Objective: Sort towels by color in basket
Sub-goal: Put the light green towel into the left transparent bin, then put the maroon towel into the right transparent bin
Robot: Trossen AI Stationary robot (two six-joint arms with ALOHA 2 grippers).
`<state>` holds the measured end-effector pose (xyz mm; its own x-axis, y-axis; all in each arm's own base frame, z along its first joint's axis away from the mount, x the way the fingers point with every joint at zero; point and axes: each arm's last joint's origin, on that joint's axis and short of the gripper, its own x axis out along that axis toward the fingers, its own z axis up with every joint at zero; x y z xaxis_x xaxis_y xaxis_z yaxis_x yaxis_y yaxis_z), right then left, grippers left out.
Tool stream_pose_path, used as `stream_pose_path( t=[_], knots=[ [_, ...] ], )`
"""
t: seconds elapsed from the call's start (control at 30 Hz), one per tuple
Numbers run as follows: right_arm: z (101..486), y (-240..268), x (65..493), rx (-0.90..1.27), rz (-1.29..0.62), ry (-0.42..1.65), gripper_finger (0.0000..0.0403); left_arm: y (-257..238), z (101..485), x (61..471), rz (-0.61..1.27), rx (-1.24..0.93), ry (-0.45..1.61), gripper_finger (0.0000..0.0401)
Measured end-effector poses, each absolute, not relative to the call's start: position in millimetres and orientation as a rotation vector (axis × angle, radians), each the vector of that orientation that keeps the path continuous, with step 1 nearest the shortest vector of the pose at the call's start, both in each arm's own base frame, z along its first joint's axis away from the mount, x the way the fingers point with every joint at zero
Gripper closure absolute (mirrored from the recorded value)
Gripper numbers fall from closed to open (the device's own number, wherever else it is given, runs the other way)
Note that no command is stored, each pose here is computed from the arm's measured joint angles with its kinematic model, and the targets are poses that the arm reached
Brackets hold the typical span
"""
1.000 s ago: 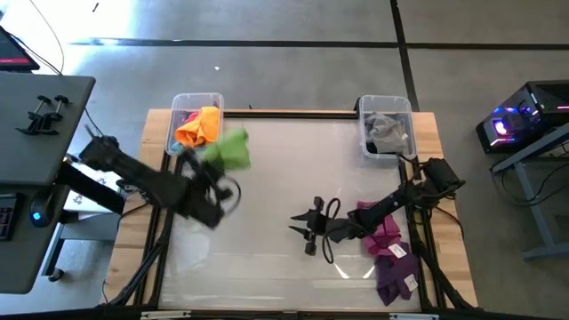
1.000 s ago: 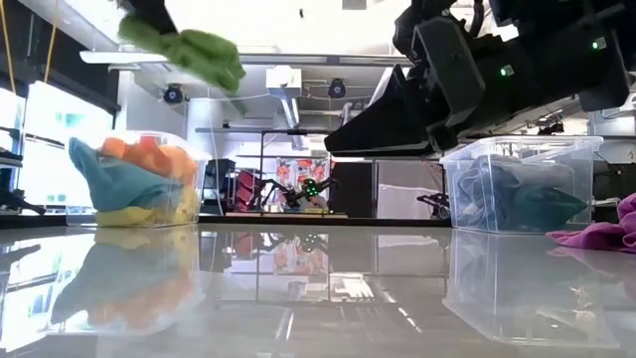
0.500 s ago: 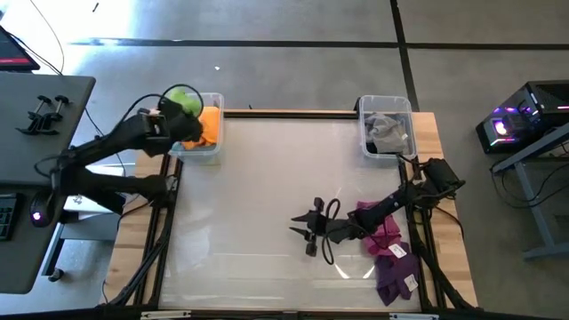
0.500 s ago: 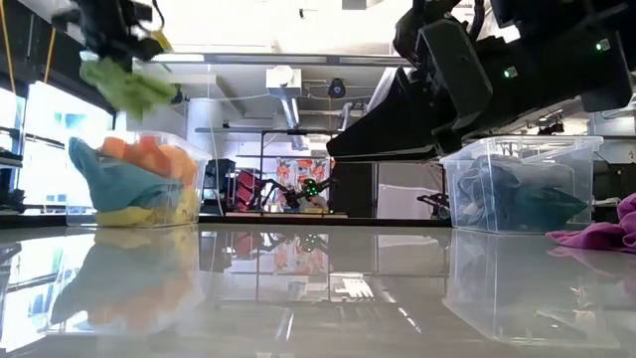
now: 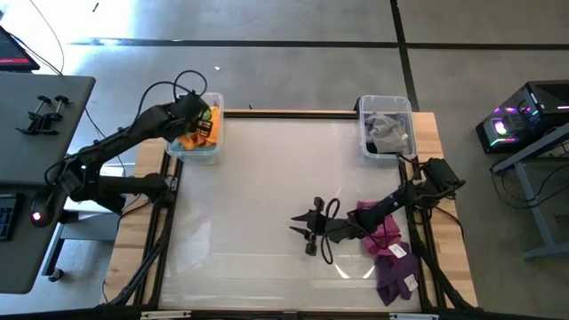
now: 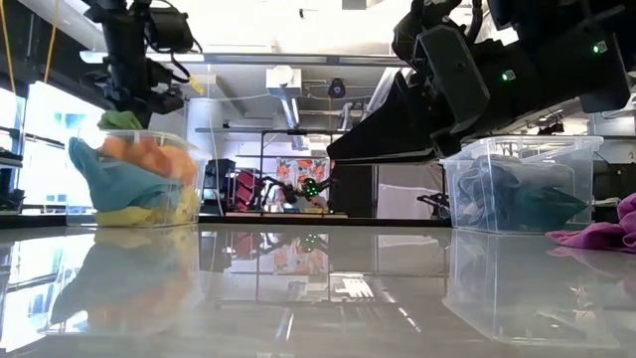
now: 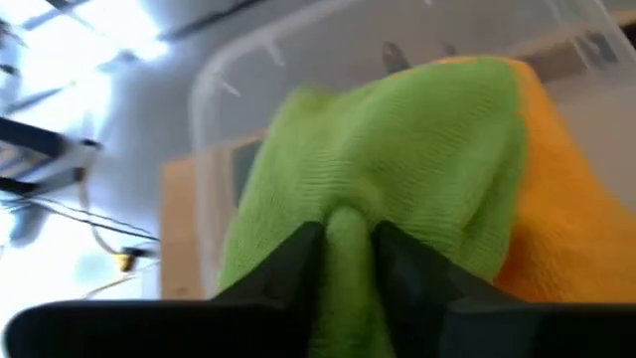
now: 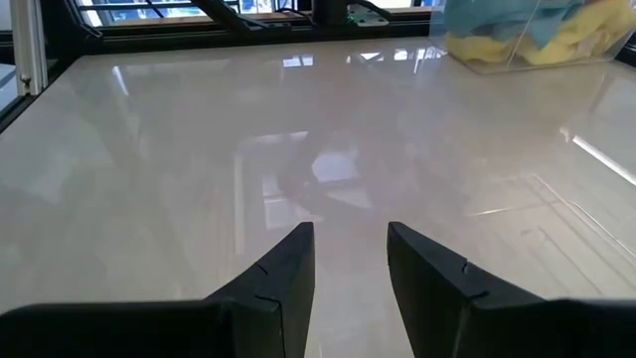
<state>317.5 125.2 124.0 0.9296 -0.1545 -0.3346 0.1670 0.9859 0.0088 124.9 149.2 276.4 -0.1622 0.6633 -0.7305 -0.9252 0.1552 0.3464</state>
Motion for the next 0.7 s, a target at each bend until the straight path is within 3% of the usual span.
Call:
stream_pose_path(
  t=[0.17,0.3,0.5,0.7],
  knots=[
    [123,125,317,0.033,-0.165,0.348,0.0279,152,282,123,1.352,-0.416,0.961,0.0248],
    [123,125,317,0.041,-0.167,0.348,0.0279,146,299,121,1.297,-0.452,0.927,0.0223],
    [123,126,315,0.053,-0.165,0.380,0.0279,140,304,124,1.137,-0.539,0.911,0.0235],
    [160,121,279,0.139,-0.114,0.635,0.0279,118,317,159,0.790,-0.575,0.705,0.0260]
  ],
)
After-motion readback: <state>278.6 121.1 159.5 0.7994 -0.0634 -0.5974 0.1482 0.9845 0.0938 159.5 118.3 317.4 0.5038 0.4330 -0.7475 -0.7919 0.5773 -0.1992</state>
